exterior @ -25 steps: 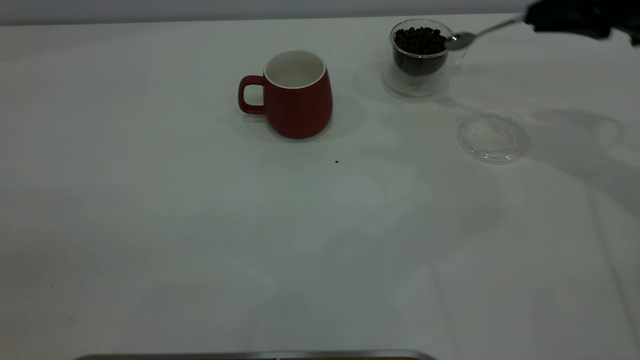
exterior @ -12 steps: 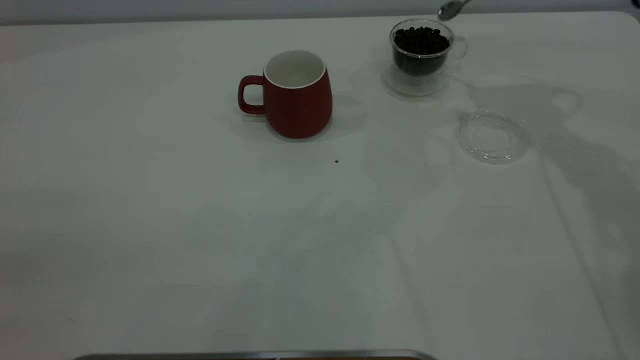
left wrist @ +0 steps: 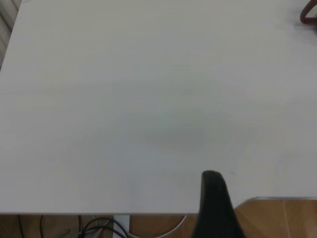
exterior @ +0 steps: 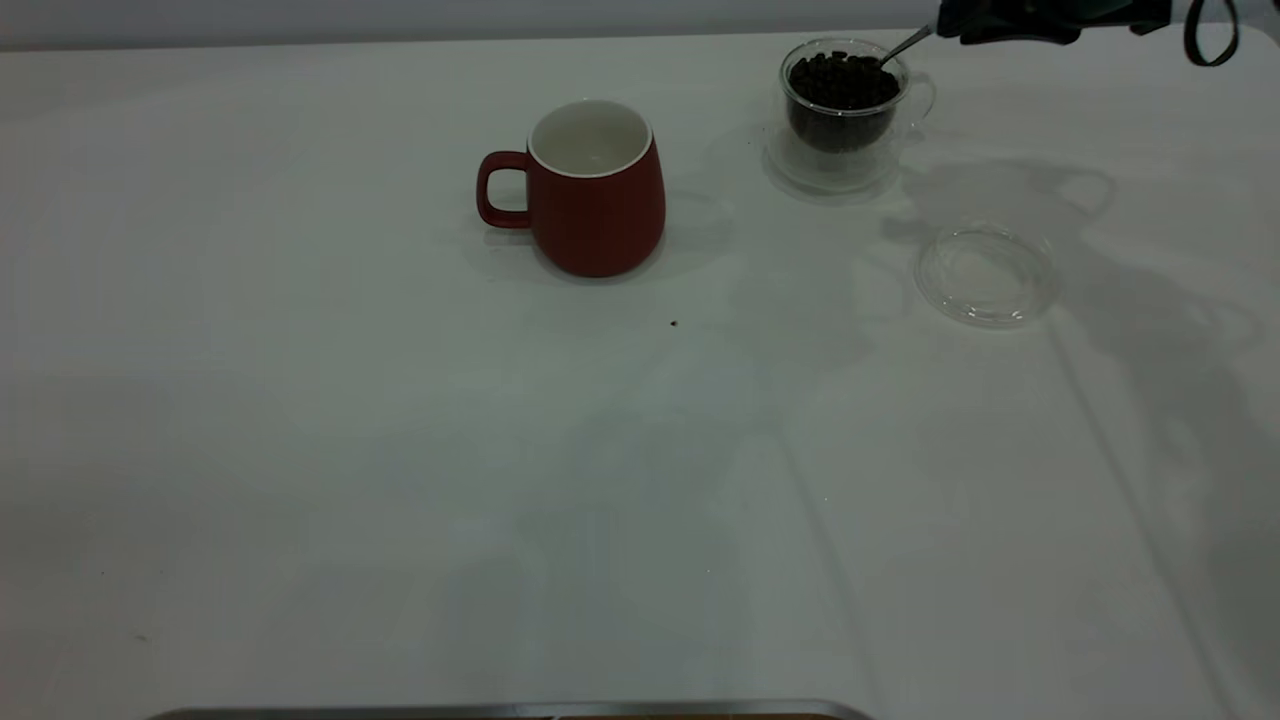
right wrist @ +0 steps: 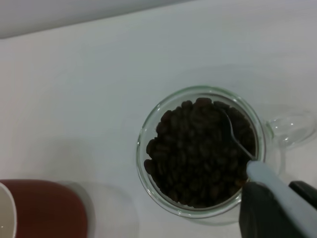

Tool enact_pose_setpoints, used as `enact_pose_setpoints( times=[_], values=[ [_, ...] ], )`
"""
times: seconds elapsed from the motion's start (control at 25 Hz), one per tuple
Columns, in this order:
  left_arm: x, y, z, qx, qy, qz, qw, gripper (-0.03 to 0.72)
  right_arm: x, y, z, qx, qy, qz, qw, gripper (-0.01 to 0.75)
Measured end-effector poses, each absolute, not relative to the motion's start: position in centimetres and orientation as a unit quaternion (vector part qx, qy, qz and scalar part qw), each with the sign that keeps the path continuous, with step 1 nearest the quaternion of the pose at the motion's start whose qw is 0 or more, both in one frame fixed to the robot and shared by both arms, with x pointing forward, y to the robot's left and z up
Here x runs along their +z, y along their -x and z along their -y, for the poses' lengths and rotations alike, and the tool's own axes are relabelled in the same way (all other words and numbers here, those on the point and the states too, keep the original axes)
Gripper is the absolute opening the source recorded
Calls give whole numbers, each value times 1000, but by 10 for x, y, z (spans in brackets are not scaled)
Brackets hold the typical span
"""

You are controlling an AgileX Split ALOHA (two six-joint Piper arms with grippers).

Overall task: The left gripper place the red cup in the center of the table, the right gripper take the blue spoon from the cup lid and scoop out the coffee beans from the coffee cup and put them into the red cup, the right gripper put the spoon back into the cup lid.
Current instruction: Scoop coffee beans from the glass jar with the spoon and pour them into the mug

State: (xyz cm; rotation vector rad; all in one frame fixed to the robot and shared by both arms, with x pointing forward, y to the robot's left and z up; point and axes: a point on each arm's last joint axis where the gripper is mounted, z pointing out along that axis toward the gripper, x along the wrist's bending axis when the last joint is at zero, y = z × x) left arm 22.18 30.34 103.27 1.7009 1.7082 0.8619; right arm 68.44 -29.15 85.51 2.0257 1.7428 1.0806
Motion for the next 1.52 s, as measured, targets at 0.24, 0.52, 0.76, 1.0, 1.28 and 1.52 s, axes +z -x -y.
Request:
enact_pose_setpoints(
  times=[0.24, 0.52, 0.76, 1.0, 1.28, 1.52],
  values=[
    [1033, -222, -303, 323, -637, -639, 287, 577, 841, -684, 289, 370, -710, -589, 107, 111],
    [1033, -222, -303, 322, -636, -640, 287, 577, 834, -683, 293, 389, -731, -556, 67, 111],
    [1033, -222, -303, 322, -636, -640, 287, 577, 832, -681, 314, 424, -748, -510, 21, 111],
    [1033, -222, -303, 322, -636, -640, 287, 577, 813, -676, 326, 450, -756, -473, -44, 110],
    [1033, -222, -303, 322, -636, -640, 287, 577, 809, -672, 334, 475, -746, -459, -78, 110],
    [1033, -222, -303, 322, -636, -640, 287, 577, 813, -671, 338, 493, -736, -454, -91, 110]
  ],
)
